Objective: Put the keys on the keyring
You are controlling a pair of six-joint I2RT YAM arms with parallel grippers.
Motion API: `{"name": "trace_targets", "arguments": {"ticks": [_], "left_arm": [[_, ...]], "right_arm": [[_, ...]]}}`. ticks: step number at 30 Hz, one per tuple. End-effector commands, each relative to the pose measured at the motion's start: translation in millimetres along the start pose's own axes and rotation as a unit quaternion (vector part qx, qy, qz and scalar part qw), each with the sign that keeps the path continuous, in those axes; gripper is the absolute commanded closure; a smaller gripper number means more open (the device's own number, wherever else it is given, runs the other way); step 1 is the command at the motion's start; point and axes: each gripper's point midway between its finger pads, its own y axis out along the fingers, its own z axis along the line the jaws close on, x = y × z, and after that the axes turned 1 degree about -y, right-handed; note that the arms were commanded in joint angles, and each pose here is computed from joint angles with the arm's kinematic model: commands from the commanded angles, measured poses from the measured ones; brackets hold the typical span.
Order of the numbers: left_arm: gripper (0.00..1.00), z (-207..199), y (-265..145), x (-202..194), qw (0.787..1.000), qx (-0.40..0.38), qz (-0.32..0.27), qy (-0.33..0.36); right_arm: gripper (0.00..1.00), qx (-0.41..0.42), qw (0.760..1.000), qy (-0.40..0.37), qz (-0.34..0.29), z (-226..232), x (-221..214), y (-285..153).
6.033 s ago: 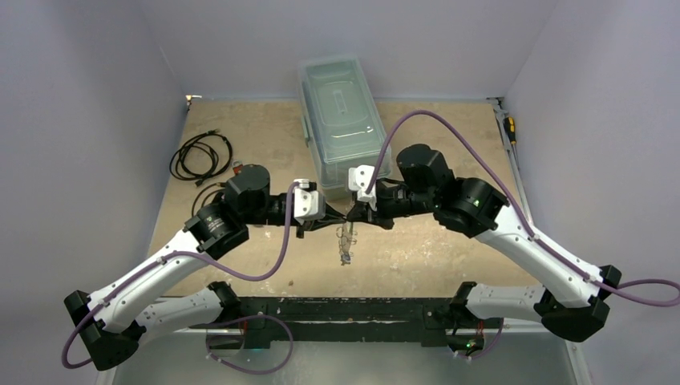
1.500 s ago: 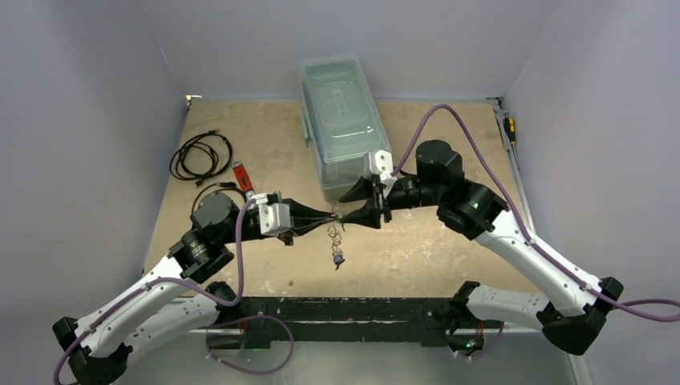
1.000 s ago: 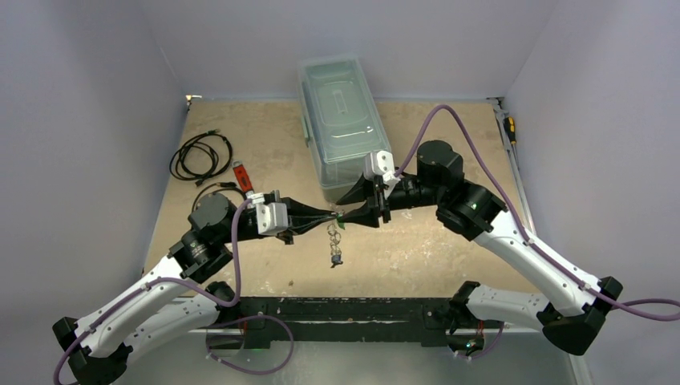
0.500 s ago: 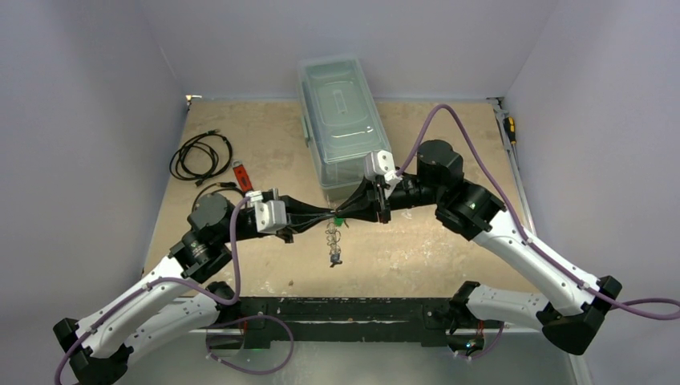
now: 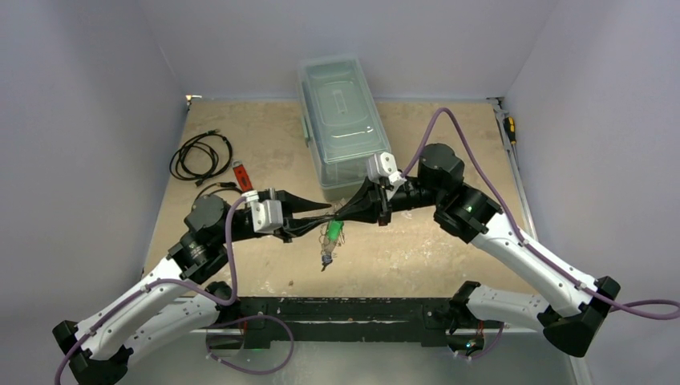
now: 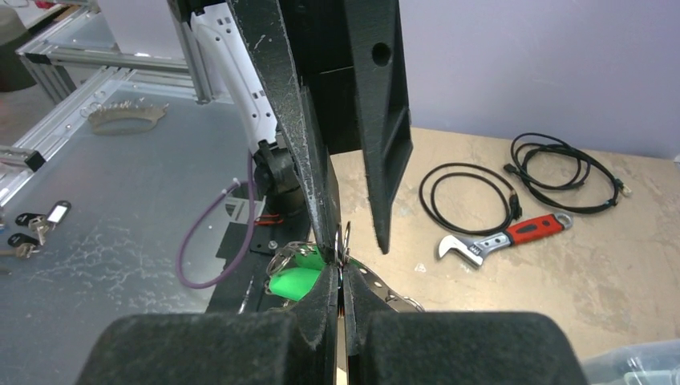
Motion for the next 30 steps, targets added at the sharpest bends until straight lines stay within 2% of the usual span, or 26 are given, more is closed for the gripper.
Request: {"name": "trace_targets", "arguments": {"ticks": [1, 6, 9, 12, 17, 21, 30], "left_arm": [[0.71, 6, 0, 13, 1.0, 0.011, -0.017, 0.023], [0.55, 8, -4, 16, 0.999, 0.02, -0.014, 0.027], [0.51, 11, -6, 20, 0.999, 0.032, -0.01, 0.023], [0.5, 13, -5, 24, 0.999, 0.032, 0.009, 0.019], [0.5, 16, -6, 8, 0.997, 0.03, 0.062, 0.017], [0.55, 21, 0, -5, 0.995, 0.024, 0.091, 0.027], [0.58, 11, 30, -27, 0.992, -0.05, 0.12, -0.005]], "right_arm": [[1.0, 0.006, 1.0, -0.02, -0.024, 5, 17, -1], [1.0, -0.015, 1.0, -0.016, -0.011, 1, 17, -5], [1.0, -0.04, 0.999, -0.013, 0.01, -6, 9, -8], [1.0, -0.082, 0.995, 0.001, 0.054, -19, -8, -14], [1.0, -0.148, 0.981, 0.016, 0.124, -39, -31, -29], [1.0, -0.179, 0.971, 0.028, 0.158, -44, -38, -41], [1.0, -0.163, 0.967, 0.042, 0.19, -28, -42, -51]]}}
